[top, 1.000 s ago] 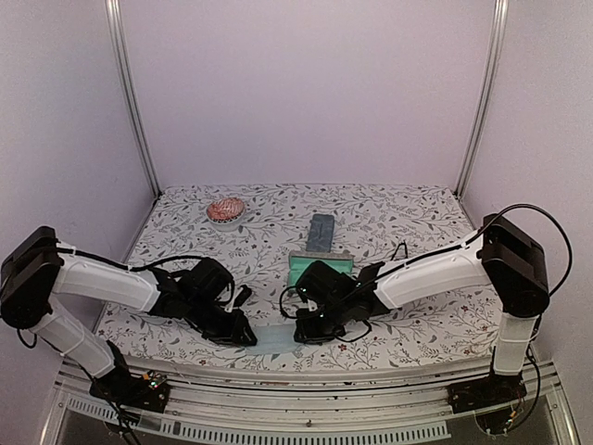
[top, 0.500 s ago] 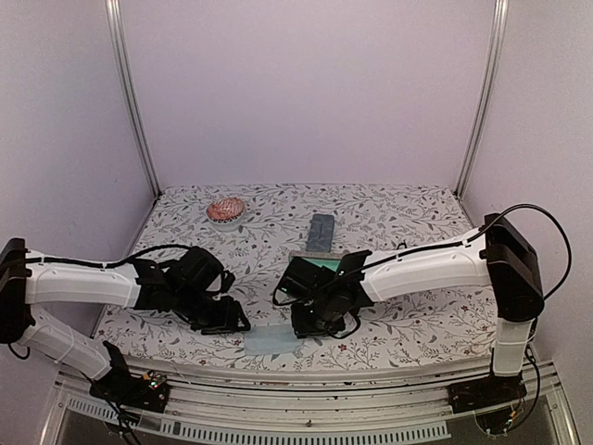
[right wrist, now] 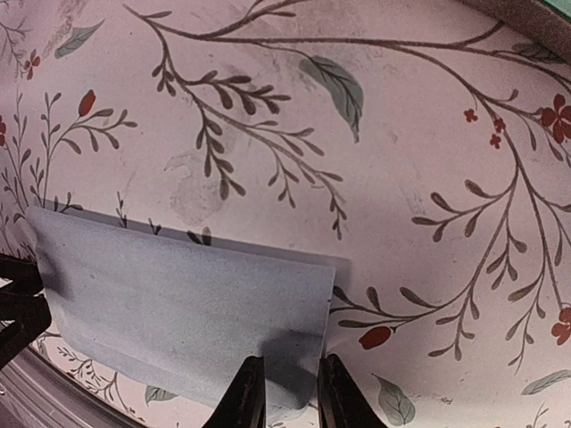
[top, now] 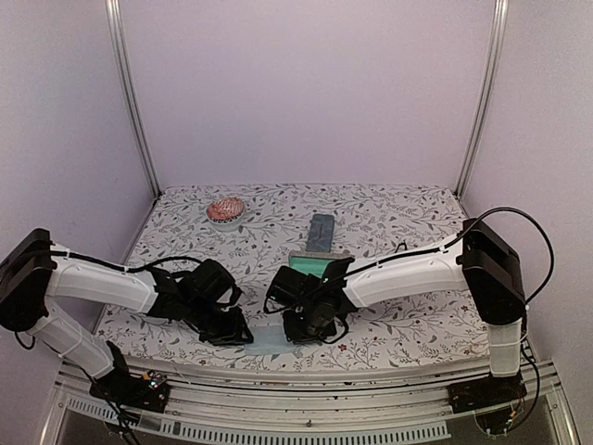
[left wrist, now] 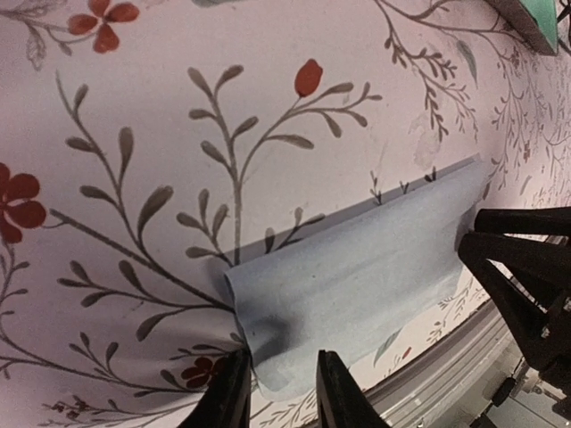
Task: Organize the sunglasses
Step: Pick up the glasses cleaning cloth from the center of the board.
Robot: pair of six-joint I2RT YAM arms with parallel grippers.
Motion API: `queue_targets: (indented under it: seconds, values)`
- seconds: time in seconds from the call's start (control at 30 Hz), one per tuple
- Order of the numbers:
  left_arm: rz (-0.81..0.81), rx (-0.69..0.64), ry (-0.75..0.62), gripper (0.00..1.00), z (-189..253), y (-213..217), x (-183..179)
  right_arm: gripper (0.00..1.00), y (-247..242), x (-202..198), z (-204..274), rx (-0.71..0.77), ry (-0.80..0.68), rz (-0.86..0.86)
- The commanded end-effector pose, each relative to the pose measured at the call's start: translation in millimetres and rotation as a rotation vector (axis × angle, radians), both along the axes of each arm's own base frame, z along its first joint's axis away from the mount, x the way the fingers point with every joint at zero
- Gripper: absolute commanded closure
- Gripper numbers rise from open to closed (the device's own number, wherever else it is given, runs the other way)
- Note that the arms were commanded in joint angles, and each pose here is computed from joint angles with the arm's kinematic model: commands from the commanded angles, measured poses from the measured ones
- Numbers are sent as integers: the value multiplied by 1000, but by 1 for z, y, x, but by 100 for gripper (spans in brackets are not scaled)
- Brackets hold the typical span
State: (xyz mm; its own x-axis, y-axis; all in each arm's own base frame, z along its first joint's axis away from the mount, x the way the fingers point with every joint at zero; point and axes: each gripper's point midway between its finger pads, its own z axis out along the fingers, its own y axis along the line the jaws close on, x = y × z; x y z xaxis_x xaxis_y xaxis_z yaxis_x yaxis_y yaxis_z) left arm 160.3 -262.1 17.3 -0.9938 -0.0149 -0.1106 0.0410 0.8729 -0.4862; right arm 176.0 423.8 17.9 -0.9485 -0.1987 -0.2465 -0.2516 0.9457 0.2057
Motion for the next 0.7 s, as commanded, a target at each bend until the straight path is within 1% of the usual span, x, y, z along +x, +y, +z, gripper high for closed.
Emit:
queue_targets:
  seconds: [0.0, 0.03, 0.13, 0.23, 0.33, 0.47, 0.6, 0.67]
  values:
    - [-10, 19, 36, 74, -8, -3, -8, 80, -3, -11, -19, -41, 40, 23]
    - [-10, 25, 41, 76, -9, -3, -9, 84, -4, -11, -20, -43, 41, 19]
    - [-8, 40, 49, 81, -13, -1, -9, 88, -5, -10, -20, -44, 39, 15]
    - [-3, 59, 44, 82, -15, 1, -8, 92, -4, -11, -21, -39, 41, 16]
    - [0, 71, 38, 85, -14, 1, -5, 96, -3, -10, -21, -35, 40, 18]
    - [3, 93, 29, 90, -16, 3, -3, 98, -3, -9, -20, -32, 29, 15]
    - [11, 126, 9, 99, -15, 7, 2, 98, -4, -6, -15, -22, 11, 5]
    - [25, 174, -15, 97, -11, 14, 8, 98, -9, -3, -13, -34, -7, -17]
